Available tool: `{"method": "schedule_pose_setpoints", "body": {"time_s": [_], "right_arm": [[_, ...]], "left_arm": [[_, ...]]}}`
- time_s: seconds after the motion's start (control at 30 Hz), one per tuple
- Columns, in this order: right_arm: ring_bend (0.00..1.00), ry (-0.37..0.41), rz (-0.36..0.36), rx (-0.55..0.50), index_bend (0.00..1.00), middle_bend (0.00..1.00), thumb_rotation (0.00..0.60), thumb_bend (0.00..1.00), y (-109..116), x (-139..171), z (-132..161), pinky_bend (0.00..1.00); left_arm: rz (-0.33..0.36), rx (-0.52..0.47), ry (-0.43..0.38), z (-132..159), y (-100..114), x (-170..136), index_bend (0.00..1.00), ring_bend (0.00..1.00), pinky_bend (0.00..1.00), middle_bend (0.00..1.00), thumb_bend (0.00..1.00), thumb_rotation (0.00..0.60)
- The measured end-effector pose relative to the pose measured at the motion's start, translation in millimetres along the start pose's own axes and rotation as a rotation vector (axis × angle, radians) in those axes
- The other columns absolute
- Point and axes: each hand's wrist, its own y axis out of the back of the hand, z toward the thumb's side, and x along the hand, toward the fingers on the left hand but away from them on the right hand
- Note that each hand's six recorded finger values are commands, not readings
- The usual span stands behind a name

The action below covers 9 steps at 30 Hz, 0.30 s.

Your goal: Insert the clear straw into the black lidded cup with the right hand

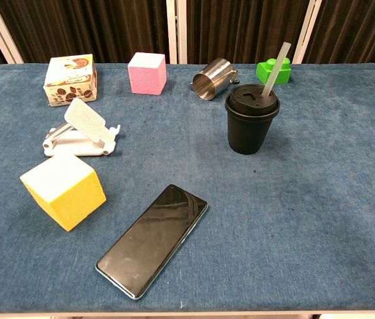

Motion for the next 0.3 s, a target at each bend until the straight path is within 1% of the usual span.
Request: {"method": "schedule_pose_setpoints", "body": {"time_s": [0.1,0.17,0.23,0.3], "right_arm": [[0.00,-0.043,0.010,0.138,0.15,0.18,0.600,0.50,7.0,22.0,-13.5,0.08],[0.00,-0.085,0.022,0.225,0.13,0.17,0.600,0.50,10.6,41.6,-23.6,0.04],[0.00,-0.137,0.039,0.283,0.11,0.16,0.600,0.50,12.2,64.0,-32.9,0.02],[0.00,-0.177,0.054,0.297,0.10,0.15,0.600,0.50,12.2,80.8,-37.8,0.01]], "left_arm": [[-0.002,-0.003,0.004,-1.0,-0.8,-0.6,0.15,0.07,0.00,0.17,0.06,0.600],[-0.002,-0.004,0.006,-1.5,-1.7,-0.8,0.15,0.07,0.00,0.17,0.06,0.600],[-0.002,-0.006,0.007,-1.7,-2.2,-0.9,0.15,0.07,0.00,0.17,0.06,0.600],[0.000,-0.007,0.008,-1.8,-2.6,-0.9,0.15,0.07,0.00,0.17,0.06,0.600]]}}
